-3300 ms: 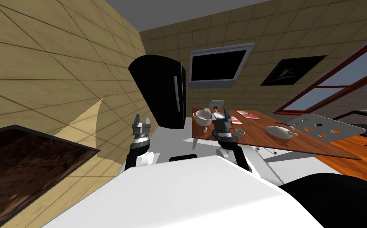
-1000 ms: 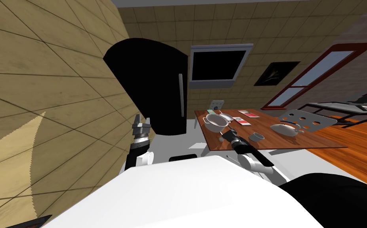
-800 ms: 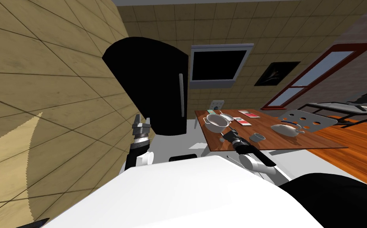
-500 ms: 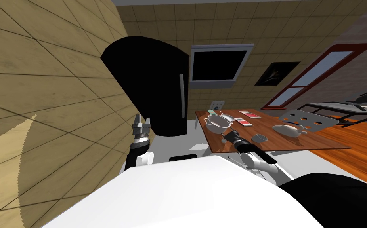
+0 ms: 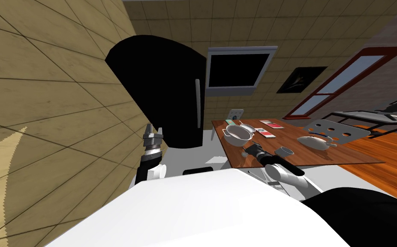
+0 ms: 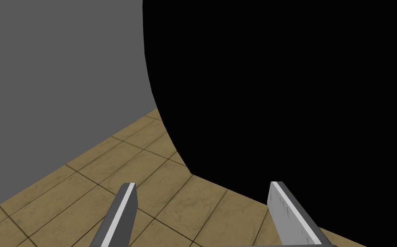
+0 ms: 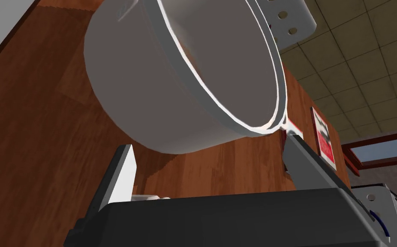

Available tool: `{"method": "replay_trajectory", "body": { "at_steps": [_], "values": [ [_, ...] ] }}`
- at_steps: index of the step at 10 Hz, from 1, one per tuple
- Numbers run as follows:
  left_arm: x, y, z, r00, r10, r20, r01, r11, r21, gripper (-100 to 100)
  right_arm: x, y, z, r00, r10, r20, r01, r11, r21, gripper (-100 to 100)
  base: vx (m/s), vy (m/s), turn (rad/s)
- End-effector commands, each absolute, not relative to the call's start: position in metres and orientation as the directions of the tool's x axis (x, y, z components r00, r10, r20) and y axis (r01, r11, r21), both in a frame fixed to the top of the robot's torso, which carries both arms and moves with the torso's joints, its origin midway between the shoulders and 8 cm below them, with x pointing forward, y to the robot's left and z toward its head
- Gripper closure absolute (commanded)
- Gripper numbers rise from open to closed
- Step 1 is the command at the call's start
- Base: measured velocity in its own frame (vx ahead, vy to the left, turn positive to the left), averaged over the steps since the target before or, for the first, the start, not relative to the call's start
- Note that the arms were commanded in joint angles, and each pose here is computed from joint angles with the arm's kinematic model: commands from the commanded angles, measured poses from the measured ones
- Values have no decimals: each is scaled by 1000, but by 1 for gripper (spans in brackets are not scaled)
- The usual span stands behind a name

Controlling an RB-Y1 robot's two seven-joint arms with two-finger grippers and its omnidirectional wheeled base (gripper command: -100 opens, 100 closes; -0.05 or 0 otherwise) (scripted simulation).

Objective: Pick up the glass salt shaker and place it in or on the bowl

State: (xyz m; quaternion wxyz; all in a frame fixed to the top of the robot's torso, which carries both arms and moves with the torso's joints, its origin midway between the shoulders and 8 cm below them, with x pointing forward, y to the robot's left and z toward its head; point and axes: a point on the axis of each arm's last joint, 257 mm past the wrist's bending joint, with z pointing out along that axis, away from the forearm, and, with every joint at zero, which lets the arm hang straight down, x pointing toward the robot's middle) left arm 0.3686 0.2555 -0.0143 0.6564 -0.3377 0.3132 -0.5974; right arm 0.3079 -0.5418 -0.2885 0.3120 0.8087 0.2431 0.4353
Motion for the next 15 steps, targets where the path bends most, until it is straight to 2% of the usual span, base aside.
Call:
{"method": "replay_trajectory", "body": {
  "at_steps": [1, 5, 15],
  "values": [
    [369, 256, -14, 90, -996, -8, 573, 58, -818, 0, 302, -556, -296, 546, 605, 579, 104, -735, 670, -100, 72, 18, 1],
    [369, 256, -14, 90, -996, -8, 573, 58, -818, 0, 290, -565, -313, 609, 538, 582, 118, -788, 605, -100, 45, 6, 5],
    [369, 256, -14, 90, -996, -8, 573, 58, -818, 0, 255, -595, -347, 771, 213, 600, -1, -942, 336, -100, 33, -14, 18]
  ]
}}
